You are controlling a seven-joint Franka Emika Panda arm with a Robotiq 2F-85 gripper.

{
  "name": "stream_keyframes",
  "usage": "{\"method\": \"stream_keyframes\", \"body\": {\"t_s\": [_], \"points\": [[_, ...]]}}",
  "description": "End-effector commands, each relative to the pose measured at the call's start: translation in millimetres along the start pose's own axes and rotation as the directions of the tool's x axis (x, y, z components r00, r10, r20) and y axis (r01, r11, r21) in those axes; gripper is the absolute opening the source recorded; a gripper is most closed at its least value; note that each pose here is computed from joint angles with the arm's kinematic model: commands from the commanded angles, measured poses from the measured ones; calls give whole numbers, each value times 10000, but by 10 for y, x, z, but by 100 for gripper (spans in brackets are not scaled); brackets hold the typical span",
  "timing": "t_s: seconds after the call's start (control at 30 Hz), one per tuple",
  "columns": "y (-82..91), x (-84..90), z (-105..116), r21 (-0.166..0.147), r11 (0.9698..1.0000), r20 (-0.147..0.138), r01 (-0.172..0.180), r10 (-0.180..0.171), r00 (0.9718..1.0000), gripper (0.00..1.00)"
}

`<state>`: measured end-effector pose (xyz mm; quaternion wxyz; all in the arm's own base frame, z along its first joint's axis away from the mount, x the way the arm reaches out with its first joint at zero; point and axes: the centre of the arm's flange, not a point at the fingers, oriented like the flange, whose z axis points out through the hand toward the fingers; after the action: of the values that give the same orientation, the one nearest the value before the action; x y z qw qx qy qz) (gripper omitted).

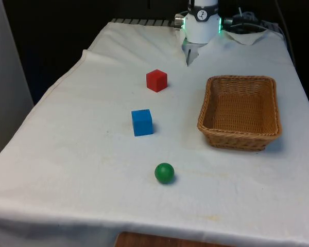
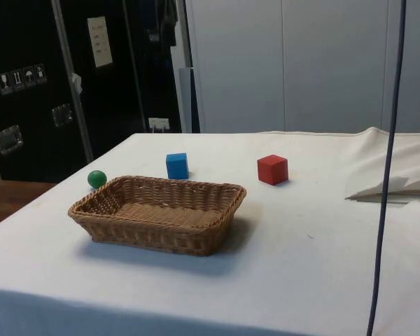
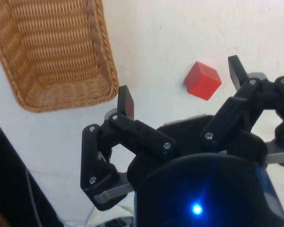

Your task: Place all non-red objects into the basket.

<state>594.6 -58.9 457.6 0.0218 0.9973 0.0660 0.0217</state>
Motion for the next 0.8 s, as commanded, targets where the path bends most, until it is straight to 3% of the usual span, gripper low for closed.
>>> {"method": "stream_keyframes", "body": {"t_s": [0.0,0.33,0.37,0.67,0.7,0.77], "points": [[25,19,14,42,9999,-77,100,-99,9999,100],[137,53,134,-99,9977,-285,668,-671,9973,100],[134,44,126,-155,9980,-203,616,-619,9979,100],[248,118,335,-232,9916,-295,1274,-1280,9913,100],[223,93,286,-259,9932,-263,1135,-1142,9931,100],[264,134,372,-272,9900,-285,1385,-1393,9898,100]]}}
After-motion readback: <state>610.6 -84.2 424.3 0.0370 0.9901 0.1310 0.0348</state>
